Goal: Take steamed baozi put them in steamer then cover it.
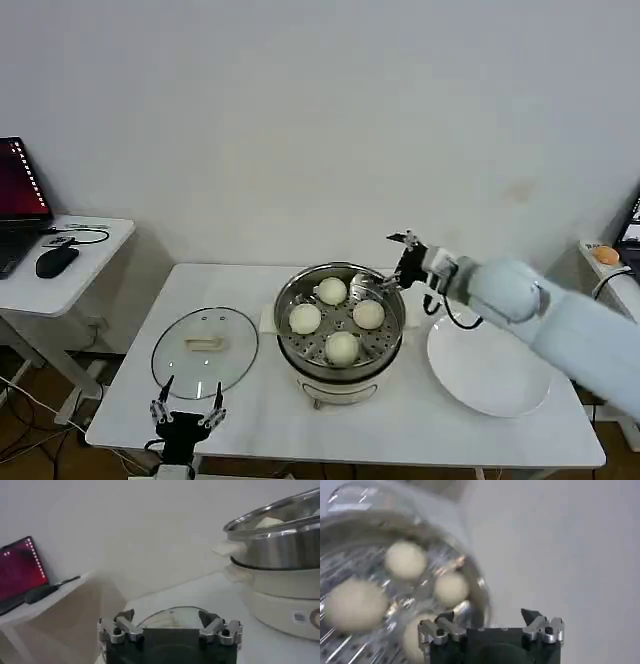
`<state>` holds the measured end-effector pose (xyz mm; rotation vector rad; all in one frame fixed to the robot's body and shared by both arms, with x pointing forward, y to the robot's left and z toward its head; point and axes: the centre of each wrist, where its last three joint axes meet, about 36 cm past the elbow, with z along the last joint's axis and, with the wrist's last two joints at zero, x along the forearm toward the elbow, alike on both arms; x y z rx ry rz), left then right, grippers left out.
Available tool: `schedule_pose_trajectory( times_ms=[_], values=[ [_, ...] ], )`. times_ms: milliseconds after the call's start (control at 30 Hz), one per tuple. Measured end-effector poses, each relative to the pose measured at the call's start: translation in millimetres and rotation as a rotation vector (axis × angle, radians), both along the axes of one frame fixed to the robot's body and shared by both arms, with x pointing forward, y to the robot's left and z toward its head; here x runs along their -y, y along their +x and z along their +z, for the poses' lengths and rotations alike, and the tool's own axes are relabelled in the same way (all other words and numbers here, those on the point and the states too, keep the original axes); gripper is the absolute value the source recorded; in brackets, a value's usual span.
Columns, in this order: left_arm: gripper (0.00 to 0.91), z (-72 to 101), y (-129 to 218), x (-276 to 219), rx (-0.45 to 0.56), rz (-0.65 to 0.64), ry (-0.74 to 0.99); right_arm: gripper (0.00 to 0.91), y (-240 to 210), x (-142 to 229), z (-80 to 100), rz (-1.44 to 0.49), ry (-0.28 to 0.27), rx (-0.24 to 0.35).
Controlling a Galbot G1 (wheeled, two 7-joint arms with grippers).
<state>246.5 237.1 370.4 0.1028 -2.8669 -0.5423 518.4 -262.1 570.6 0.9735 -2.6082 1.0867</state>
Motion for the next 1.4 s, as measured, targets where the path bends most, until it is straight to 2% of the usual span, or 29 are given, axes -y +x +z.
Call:
schedule_pose_trajectory(
  times_ms=[167, 233, 367, 467, 533, 633, 833, 1033, 1400],
  values=[
    [0.907, -3.6, 4, -3, 0.021, 0.005, 0.02, 0.907, -19, 6, -29.8, -0.06, 0.199, 0.095],
    [0.907, -5.3, 7, -5, 0.033, 0.007, 0.047, 0.907, -30, 12, -41.1, -0.091, 0.295, 0.127],
    [0.907, -9.8, 12, -11, 0.054, -0.005, 0.145, 0.907, -56, 40, -63.8, -0.194, 0.459, 0.184],
    [0.907, -15.8, 19, -18, 0.069, -0.022, 0.259, 0.907, -82, 71, -80.7, -0.301, 0.538, 0.229],
    [0.907, -21.7, 26, -23, 0.08, -0.04, 0.346, 0.907, -103, 93, -91.4, -0.378, 0.567, 0.257],
    [0.907, -33.2, 38, -32, 0.082, -0.071, 0.475, 0.907, -138, 122, -106.7, -0.491, 0.583, 0.284],
    [0.907, -57.7, 72, -56, 0.079, -0.125, 0.695, 0.907, -206, 152, -138.0, -0.653, 0.572, 0.259],
    [0.907, -75.0, 107, -77, 0.065, -0.153, 0.831, 0.907, -246, 162, -148.0, -0.736, 0.562, 0.254],
    [0.907, -100.9, 151, -97, 0.004, -0.187, 0.969, 0.907, -281, 170, -158.5, -0.81, 0.537, 0.219]
  ],
)
